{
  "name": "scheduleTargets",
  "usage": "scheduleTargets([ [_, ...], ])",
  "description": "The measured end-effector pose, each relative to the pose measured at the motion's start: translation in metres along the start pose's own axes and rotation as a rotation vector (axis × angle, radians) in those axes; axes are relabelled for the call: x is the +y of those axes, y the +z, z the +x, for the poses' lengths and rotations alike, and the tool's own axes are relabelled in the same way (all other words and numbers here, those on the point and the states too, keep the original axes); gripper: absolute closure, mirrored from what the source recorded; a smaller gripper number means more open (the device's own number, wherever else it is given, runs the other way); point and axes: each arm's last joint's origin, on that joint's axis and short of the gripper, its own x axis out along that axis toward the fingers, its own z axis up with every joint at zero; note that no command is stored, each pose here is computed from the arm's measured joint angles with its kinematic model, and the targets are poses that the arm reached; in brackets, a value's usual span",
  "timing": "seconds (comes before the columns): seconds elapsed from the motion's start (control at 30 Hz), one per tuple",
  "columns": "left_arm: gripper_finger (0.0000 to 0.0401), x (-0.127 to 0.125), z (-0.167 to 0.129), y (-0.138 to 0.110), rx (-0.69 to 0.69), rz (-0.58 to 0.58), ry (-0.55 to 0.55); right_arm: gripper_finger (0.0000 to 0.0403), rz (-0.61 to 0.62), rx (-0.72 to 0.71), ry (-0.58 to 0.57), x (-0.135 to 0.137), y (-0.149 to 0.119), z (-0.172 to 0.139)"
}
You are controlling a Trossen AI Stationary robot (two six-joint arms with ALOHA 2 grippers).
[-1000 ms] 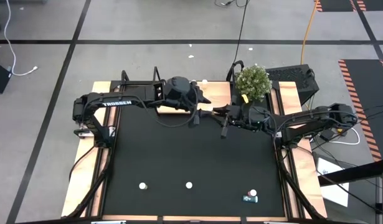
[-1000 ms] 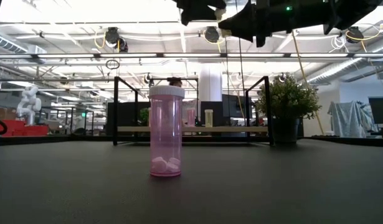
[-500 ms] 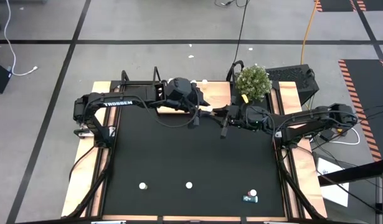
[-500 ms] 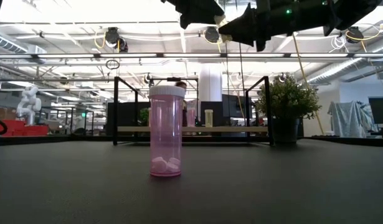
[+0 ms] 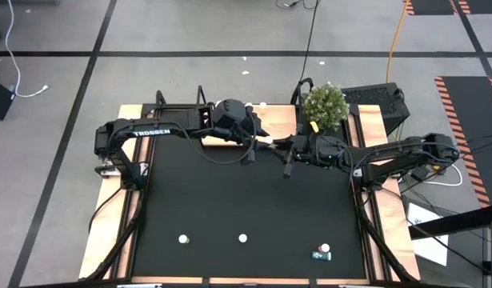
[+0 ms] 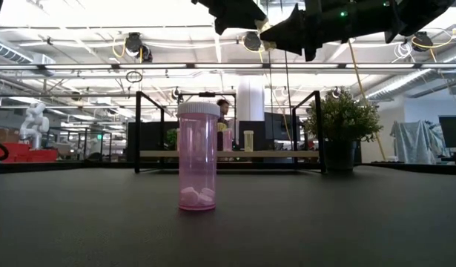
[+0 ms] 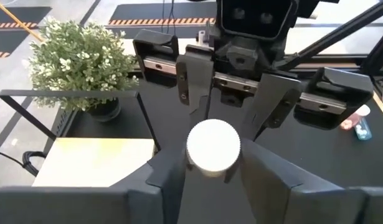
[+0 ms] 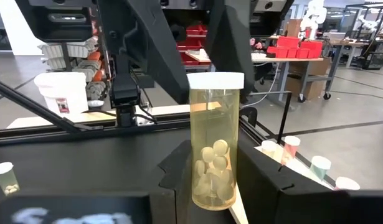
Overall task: Pick and place medicine bottles onto shelf by color
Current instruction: Put the top yellow pill bottle on the shelf aligned with the other yellow pill bottle
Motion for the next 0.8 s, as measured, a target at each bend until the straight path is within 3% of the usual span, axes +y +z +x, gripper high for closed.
scheduleTargets([
  [0.2,0.0288,0.002,0.0,0.0,-0.007,-0.02,0.005,0.0303,0.003,-0.002,-0.002,0.0,0.0,0.0],
  [0.5,0.0264,0.002,0.0,0.001,-0.01,-0.019,0.005,0.0294,0.017,-0.002,-0.001,0.0,0.0,0.0],
  [0.8,0.0288,0.014,-0.002,0.0,-0.012,-0.029,0.031,0.0203,0.037,0.086,-0.067,-0.003,-0.004,-0.006],
])
